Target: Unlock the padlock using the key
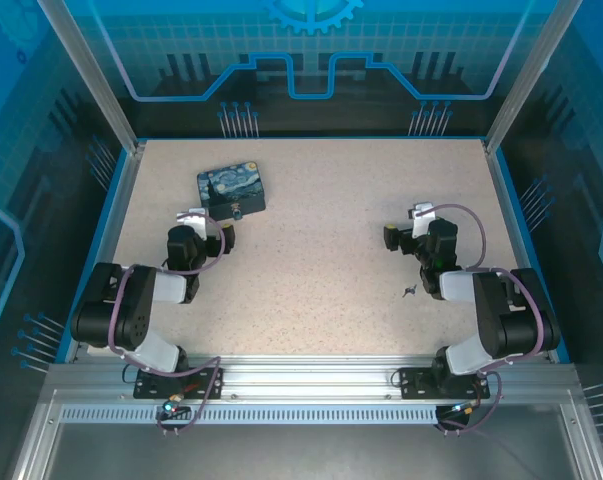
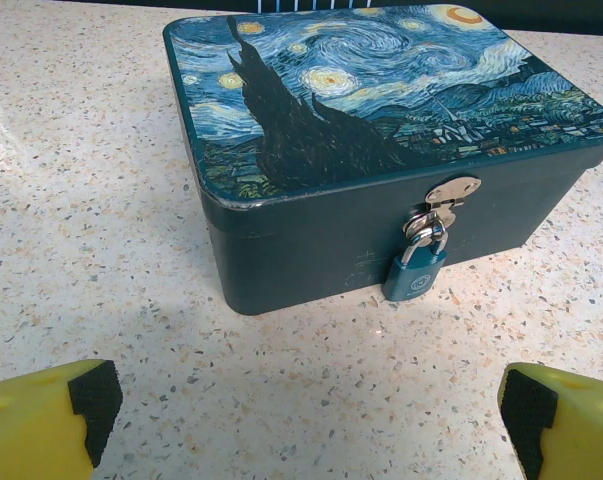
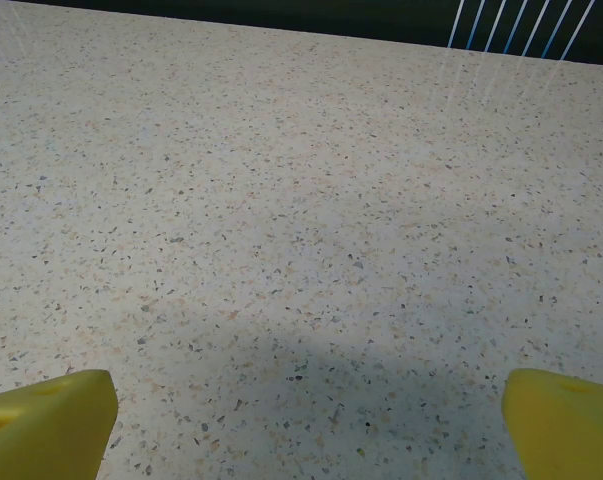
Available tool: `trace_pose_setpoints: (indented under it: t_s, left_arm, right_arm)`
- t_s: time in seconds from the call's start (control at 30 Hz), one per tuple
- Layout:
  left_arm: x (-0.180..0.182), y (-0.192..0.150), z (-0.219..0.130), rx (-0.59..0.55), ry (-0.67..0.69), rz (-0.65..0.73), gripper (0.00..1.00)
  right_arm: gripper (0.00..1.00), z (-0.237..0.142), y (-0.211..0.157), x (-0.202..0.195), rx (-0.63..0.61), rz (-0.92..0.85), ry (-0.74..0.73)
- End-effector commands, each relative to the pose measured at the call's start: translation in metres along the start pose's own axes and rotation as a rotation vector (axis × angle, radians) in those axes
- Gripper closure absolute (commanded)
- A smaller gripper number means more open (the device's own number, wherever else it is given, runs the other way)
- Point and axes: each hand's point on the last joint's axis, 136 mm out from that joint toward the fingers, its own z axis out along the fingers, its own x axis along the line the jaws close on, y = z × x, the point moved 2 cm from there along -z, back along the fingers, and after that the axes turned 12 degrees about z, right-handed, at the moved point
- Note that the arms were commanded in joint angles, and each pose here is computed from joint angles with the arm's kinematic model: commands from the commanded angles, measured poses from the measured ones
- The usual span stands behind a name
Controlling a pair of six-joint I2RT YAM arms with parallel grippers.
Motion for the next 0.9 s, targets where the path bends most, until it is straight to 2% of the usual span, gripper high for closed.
trace_pose_setpoints:
  t_s: [0.0,0.87]
  left_arm:
    - [0.0042,0.0177,0.0002,-0.063,0.003,0.014,0.01]
    - [0.0038,0.0166,0.0008,-0.056,0.000,0.014,0.01]
  right_arm:
    - [0.00,0.0014,0.0072,-0.0020,-0.015,-0.007,0.003]
    - [0.00,0.0004,0.0068,-0.0040,-0.013,0.014,0.025]
